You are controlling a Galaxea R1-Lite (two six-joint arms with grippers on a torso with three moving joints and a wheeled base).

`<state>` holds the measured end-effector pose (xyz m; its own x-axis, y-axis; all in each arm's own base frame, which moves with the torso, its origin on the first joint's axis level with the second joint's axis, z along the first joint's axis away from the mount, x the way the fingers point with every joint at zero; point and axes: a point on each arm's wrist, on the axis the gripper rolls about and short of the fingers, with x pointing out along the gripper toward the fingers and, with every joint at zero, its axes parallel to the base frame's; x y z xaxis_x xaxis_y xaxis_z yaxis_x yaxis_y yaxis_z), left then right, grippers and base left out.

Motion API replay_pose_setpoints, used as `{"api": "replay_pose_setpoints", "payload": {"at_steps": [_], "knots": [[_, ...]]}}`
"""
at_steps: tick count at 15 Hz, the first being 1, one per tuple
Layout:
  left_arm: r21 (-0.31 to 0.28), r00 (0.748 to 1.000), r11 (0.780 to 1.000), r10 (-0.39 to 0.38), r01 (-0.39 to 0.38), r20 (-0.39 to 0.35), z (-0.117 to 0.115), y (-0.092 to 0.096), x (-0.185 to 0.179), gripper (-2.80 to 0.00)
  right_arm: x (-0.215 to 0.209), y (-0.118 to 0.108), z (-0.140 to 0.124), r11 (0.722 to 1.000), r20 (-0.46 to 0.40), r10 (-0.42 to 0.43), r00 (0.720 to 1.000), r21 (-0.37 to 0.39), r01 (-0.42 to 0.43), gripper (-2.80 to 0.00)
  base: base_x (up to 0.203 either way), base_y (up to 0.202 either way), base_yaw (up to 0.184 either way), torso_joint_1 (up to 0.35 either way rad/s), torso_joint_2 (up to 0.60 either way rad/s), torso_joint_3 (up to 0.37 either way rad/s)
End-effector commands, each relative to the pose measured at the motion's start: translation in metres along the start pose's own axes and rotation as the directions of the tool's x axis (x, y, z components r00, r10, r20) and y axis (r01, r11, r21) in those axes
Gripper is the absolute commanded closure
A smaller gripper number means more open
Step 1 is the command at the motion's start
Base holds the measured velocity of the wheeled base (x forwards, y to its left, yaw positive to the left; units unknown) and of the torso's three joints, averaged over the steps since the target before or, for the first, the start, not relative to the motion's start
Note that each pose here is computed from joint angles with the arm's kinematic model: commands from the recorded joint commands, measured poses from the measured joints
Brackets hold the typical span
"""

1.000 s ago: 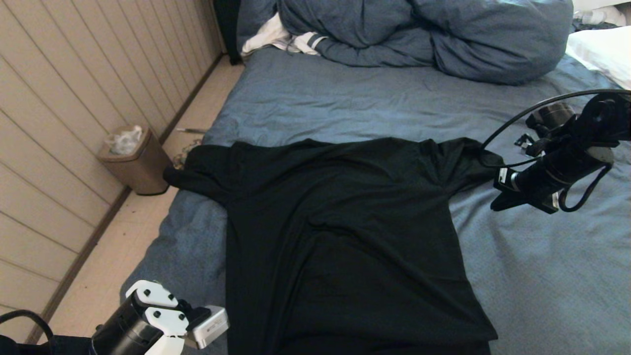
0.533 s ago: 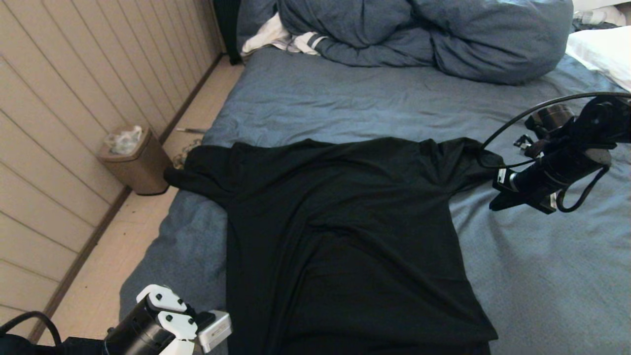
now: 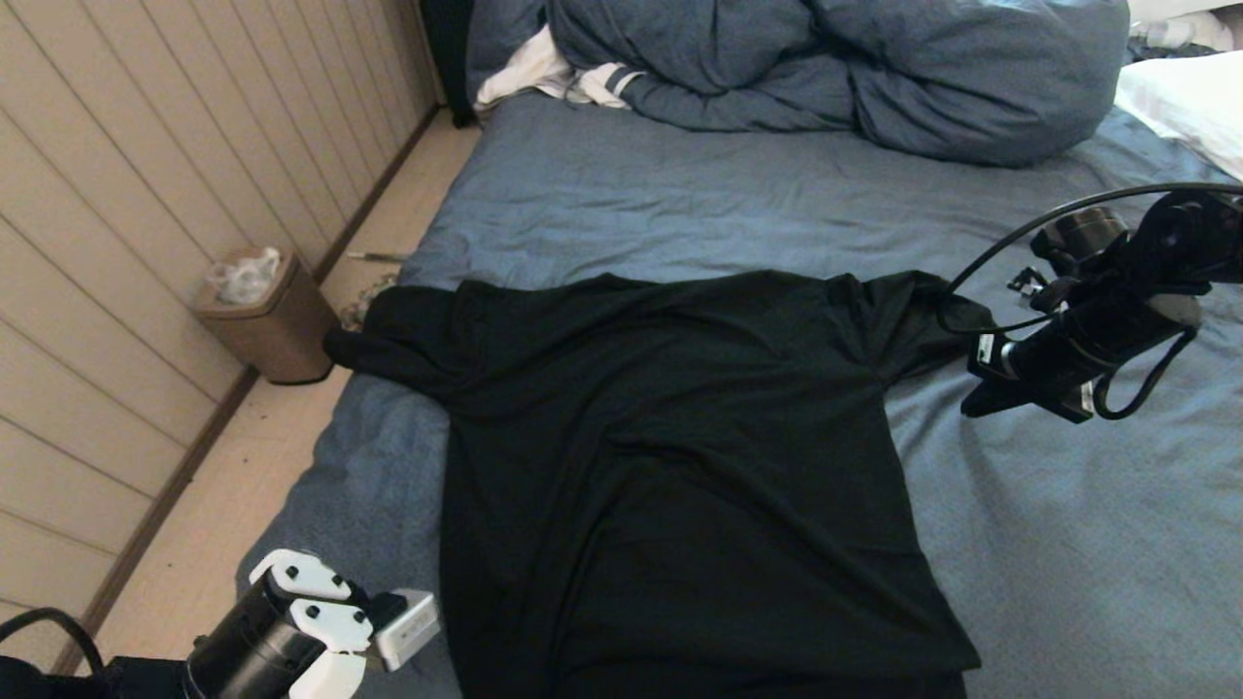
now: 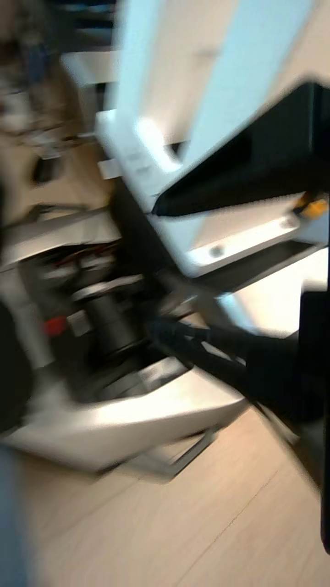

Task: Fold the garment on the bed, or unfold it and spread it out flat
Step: Unford the black T-shirt

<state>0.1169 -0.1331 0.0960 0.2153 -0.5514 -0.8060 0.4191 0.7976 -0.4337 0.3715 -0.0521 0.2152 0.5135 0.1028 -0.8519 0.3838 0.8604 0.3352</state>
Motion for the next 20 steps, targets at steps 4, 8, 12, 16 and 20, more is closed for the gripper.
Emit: {"api": "replay_pose_setpoints", "payload": {"at_steps": [4,8,12,16,20], "knots": [[-0.041,0.973,0.999,0.014,-0.005,0.230,0.036,0.001,-0.025,-2.80,-0.014,0.011,0.004,0.999,0.047,0.045,0.998,-0.024,-0.044,0.00,0.000,0.000,0.000,0.000,0.00,0.000],[-0.099,0.915,0.994,0.082,-0.046,0.396,0.089,0.016,-0.049,-2.80,-0.044,0.033,0.000,0.990,0.115,0.117,0.986,-0.087,-0.107,0.00,0.000,0.000,0.000,0.000,0.00,0.000],[-0.132,0.836,0.988,0.141,-0.083,0.530,0.153,0.026,-0.087,0.00,-0.068,0.063,-0.010,0.960,0.188,0.217,0.958,-0.217,-0.175,0.00,0.000,0.000,0.000,0.000,0.00,0.000],[-0.172,0.826,0.977,0.197,-0.123,0.529,0.215,0.050,-0.072,0.00,-0.073,0.089,-0.014,0.910,0.252,0.323,0.912,-0.347,-0.227,0.00,0.000,0.000,0.000,0.000,0.00,0.000],[-0.208,0.829,0.966,0.239,-0.151,0.506,0.264,0.078,-0.037,0.00,-0.068,0.111,-0.020,0.871,0.258,0.391,0.884,-0.413,-0.265,0.00,0.000,0.000,0.000,0.000,0.00,0.000]]}}
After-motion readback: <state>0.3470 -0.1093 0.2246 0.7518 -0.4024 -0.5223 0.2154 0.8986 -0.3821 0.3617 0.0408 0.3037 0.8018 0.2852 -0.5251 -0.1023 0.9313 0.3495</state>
